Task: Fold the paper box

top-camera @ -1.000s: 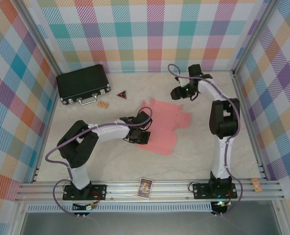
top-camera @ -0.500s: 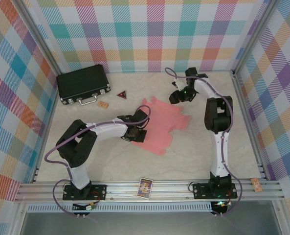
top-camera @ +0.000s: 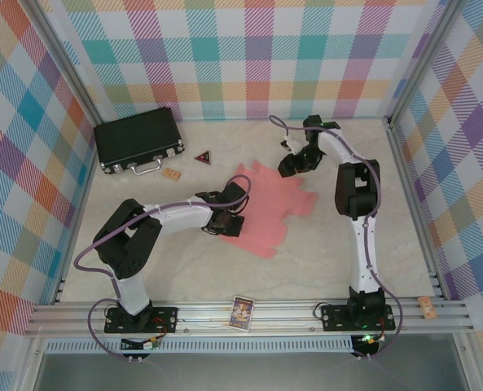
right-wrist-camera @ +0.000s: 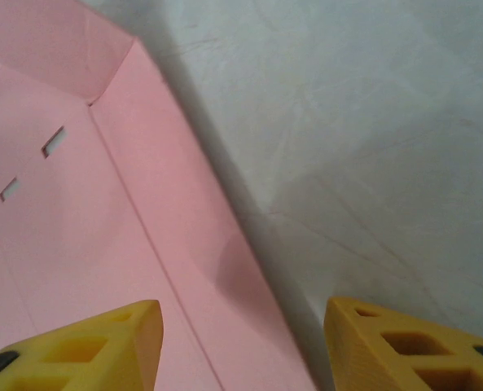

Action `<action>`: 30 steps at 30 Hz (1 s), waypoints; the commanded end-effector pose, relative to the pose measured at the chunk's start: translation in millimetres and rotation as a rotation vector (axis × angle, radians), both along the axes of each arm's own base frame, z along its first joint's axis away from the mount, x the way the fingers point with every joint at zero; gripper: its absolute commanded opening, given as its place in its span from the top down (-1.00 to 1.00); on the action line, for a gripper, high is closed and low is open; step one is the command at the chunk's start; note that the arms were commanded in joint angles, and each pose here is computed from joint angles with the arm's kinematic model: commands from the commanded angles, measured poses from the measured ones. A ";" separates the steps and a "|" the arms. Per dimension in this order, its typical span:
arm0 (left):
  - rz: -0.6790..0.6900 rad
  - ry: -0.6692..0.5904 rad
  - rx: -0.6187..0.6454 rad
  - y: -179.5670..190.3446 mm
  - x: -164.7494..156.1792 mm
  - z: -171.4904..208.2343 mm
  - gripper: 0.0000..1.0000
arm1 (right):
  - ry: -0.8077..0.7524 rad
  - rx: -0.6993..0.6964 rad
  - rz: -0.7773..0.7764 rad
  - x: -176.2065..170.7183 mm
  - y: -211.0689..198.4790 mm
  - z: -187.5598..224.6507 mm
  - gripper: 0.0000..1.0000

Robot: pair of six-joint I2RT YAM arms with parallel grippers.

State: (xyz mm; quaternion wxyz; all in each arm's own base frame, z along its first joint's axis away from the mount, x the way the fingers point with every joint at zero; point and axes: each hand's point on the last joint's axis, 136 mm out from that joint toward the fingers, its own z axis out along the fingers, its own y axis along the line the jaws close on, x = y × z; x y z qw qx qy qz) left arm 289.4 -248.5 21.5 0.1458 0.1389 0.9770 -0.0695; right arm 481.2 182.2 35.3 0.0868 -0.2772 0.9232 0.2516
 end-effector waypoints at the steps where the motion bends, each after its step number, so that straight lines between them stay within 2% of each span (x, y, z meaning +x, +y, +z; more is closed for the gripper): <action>1: 0.008 0.070 0.099 23.9 -13.0 -17.6 1.00 | 0.042 0.042 0.062 -13.8 14.1 0.1 -0.04; 8: 0.011 0.074 0.099 24.1 -14.1 -19.0 1.00 | 0.077 0.065 0.104 -25.8 18.6 5.4 0.00; 18: 0.024 0.074 0.110 26.1 -13.5 -20.3 1.00 | 0.032 0.103 0.135 -28.8 21.8 36.0 0.03; 30: 0.029 0.070 0.118 27.3 -12.3 -19.3 1.00 | -0.004 0.081 0.157 -28.9 18.9 45.6 0.23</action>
